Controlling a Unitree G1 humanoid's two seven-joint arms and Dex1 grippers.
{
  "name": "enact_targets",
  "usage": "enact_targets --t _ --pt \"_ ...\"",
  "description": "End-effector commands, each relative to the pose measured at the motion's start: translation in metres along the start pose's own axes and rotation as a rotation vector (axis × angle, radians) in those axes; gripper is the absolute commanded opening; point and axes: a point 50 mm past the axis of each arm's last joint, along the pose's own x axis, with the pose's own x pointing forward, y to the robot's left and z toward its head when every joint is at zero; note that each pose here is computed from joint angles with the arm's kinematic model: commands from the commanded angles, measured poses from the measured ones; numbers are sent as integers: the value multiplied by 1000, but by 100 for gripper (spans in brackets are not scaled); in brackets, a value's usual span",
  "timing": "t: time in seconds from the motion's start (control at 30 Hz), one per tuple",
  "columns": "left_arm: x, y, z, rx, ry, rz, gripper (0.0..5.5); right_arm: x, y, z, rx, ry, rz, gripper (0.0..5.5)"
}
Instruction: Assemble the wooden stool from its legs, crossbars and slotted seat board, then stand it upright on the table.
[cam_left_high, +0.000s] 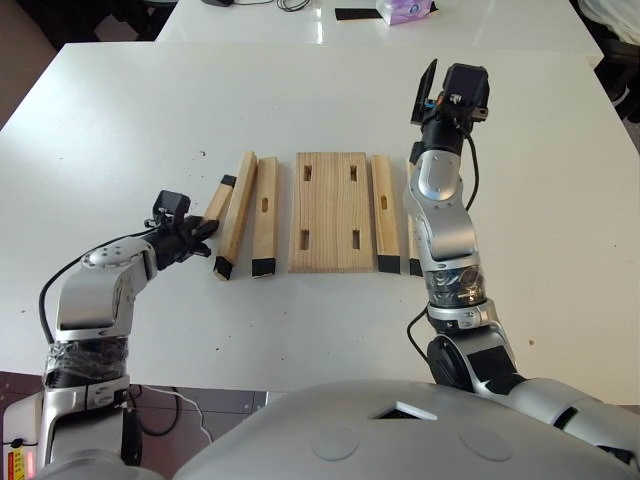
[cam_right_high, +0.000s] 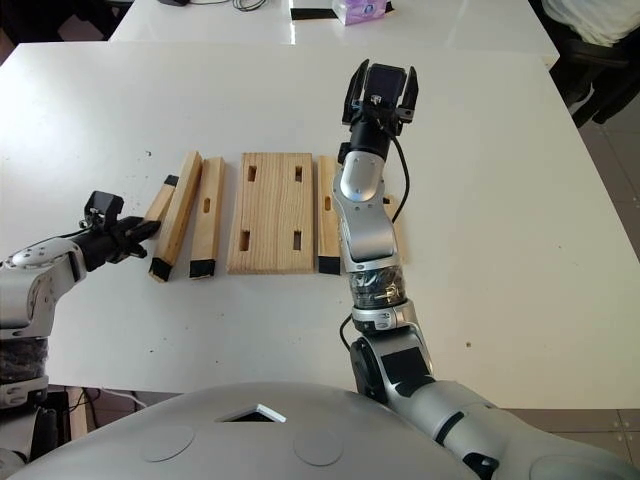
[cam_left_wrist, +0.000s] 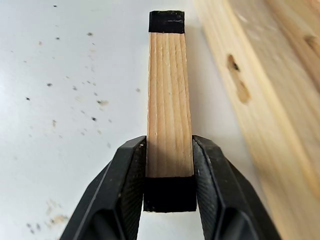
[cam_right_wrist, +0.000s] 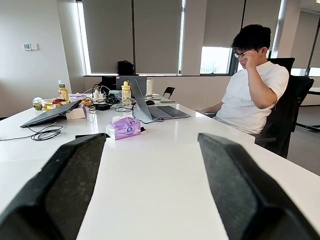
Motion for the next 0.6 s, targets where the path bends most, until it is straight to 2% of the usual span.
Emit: enact_targets --t 0.03,0.13,0.23,0.3,0.4,0.6 --pt "-1 1 76 -120 -312 2 130 16 -8 17 171 23 68 345" --pt "-21 -9 138 -209 -599 -113 130 33 -16 29 294 79 266 345" --pt "-45 -42 171 -262 -810 -374 130 38 -16 46 488 161 591 345" --pt "-57 -68 171 -232 -875 -557 130 34 -13 65 555 177 838 345" --pt "-66 -98 146 -113 -875 -732 130 20 -8 99 569 166 1230 345" --pt "-73 -105 125 -45 -876 -915 130 15 -21 123 528 188 1534 345"
